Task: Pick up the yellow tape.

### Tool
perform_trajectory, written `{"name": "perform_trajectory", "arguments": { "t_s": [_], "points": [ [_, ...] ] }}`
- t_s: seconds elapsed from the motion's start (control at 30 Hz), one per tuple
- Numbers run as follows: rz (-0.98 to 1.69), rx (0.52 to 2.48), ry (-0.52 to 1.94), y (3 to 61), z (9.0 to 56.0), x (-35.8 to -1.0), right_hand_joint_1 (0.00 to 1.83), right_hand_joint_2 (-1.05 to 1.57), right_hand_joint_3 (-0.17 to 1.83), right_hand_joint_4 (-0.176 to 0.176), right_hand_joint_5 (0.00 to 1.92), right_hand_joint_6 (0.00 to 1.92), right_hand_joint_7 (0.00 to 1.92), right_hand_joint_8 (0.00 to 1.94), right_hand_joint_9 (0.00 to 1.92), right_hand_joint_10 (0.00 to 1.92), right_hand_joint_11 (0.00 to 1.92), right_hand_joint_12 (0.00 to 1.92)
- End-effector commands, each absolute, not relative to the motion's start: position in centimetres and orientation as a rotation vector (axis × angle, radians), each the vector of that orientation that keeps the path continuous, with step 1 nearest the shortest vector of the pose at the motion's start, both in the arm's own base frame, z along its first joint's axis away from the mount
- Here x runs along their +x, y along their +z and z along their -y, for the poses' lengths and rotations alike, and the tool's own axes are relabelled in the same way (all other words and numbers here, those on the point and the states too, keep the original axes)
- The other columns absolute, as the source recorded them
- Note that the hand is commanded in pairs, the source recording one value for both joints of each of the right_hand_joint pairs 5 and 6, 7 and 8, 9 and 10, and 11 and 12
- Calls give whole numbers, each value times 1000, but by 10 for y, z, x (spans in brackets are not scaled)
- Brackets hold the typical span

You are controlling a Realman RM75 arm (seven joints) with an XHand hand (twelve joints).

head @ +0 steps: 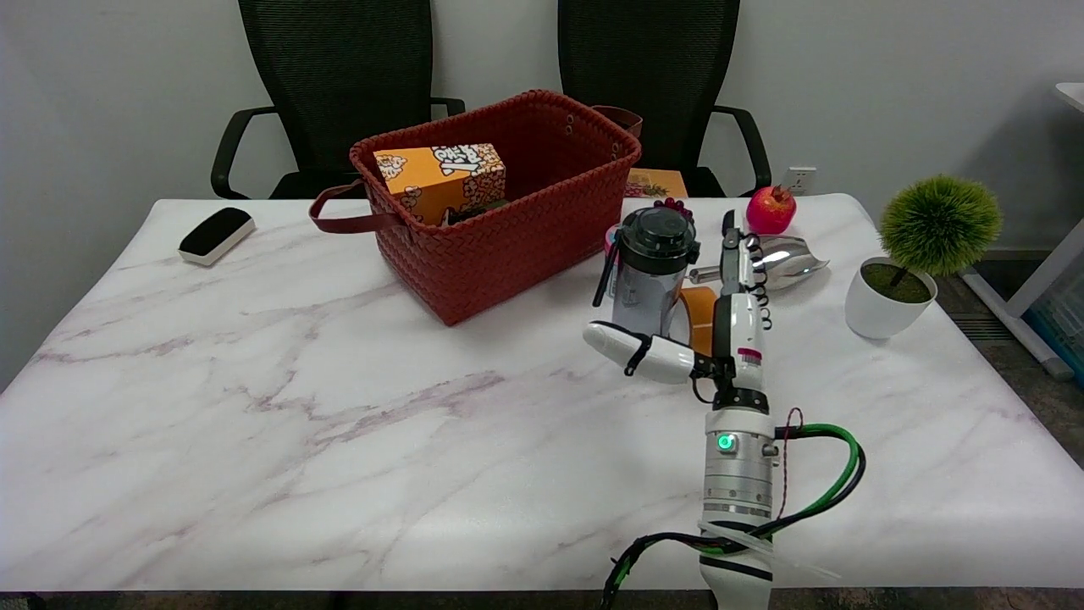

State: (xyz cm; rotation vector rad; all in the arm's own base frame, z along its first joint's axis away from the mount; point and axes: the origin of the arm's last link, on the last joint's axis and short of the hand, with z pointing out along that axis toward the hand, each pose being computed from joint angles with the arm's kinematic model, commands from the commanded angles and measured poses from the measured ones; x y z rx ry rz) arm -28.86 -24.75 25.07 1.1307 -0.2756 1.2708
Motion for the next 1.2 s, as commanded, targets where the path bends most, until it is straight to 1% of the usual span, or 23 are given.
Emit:
{"name": "perform_trajectory", "arguments": {
  "t_s": [0.03, 0.4, 0.9, 1.13, 1.2],
  "points": [
    [420, 1127, 1251, 251, 253, -306, 860, 230, 115, 0, 0, 0, 0, 0, 0, 0, 0, 0],
    [450, 1145, 1255, 246, 256, -304, 858, 228, 114, 0, 0, 0, 0, 0, 0, 0, 0, 0],
    [310, 1107, 1275, 274, 238, -296, 912, 162, 99, 0, 0, 0, 0, 0, 0, 0, 0, 0],
    [282, 1059, 1214, 285, 234, -303, 919, 120, 113, 0, 0, 0, 0, 0, 0, 0, 0, 0],
    [275, 1041, 1188, 287, 234, -305, 958, 100, 118, 0, 0, 0, 0, 0, 0, 0, 0, 0]
  ]
}}
